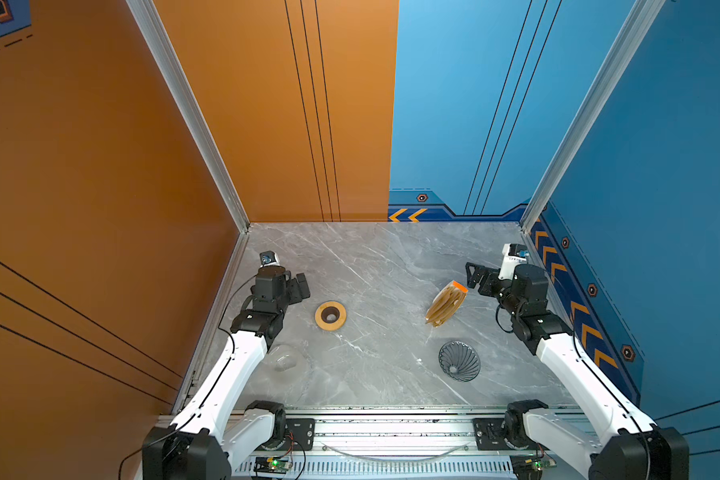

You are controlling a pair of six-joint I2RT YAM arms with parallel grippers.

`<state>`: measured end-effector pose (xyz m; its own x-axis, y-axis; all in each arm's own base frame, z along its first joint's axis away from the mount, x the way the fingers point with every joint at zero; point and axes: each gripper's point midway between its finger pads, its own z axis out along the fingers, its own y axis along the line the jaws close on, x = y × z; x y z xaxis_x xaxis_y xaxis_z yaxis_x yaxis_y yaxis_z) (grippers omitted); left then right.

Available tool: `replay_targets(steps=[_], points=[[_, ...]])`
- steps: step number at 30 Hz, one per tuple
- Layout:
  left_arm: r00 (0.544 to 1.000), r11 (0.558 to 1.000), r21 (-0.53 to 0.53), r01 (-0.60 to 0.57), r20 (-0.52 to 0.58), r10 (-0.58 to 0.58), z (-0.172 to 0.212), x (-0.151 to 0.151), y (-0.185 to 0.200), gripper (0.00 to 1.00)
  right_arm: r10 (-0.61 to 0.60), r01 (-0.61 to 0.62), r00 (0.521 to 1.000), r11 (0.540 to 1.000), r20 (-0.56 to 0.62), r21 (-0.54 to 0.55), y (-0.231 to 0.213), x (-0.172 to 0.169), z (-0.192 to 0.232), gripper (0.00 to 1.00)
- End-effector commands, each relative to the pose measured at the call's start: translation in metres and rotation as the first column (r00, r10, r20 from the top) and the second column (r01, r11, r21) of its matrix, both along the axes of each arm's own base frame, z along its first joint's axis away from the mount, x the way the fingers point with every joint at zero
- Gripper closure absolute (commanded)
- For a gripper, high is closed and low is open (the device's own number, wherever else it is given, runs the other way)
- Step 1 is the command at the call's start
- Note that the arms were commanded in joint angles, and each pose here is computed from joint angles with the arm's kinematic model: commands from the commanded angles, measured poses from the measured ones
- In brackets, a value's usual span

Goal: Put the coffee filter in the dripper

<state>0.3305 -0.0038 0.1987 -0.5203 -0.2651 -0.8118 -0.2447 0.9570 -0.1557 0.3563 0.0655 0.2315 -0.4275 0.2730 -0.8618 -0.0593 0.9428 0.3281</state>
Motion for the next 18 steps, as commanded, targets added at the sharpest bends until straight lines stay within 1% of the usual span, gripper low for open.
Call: replay_targets(steps=[1, 3, 6, 10, 13, 15, 18], points=[[0.988, 0.997, -0.078, -0.016, -0.152, 0.004, -0.009, -0.04, -0.005, 0.02, 0.102, -0.098, 0.989, 0.994, -0.11, 0.04, 0.03, -0.018, -0.006, 0.0], [0.98, 0.995, -0.098, -0.028, -0.2, 0.007, -0.009, -0.057, -0.006, 0.02, 0.136, -0.132, 0.983, 0.991, -0.122, 0.035, 0.044, -0.023, -0.006, 0.0], [0.963, 0.992, -0.128, -0.014, -0.269, -0.021, -0.01, -0.08, -0.01, 0.02, 0.216, -0.212, 0.969, 0.976, -0.119, 0.043, 0.069, -0.032, -0.002, 0.0], [0.932, 0.987, -0.161, -0.026, -0.36, -0.035, -0.015, -0.108, -0.014, 0.02, 0.323, -0.319, 0.934, 0.946, -0.153, 0.049, 0.097, -0.043, -0.002, 0.0], [0.908, 0.977, -0.202, -0.07, -0.419, -0.022, -0.021, -0.123, -0.016, 0.02, 0.396, -0.39, 0.903, 0.918, -0.169, 0.066, 0.116, -0.052, -0.002, 0.0], [0.887, 0.97, -0.231, -0.081, -0.46, -0.036, -0.026, -0.131, -0.021, 0.02, 0.435, -0.428, 0.884, 0.901, -0.173, 0.078, 0.127, -0.058, -0.002, 0.0], [0.859, 0.965, -0.242, -0.098, -0.511, -0.041, -0.031, -0.142, -0.025, 0.02, 0.465, -0.458, 0.868, 0.885, -0.175, 0.083, 0.139, -0.065, -0.005, 0.0]])
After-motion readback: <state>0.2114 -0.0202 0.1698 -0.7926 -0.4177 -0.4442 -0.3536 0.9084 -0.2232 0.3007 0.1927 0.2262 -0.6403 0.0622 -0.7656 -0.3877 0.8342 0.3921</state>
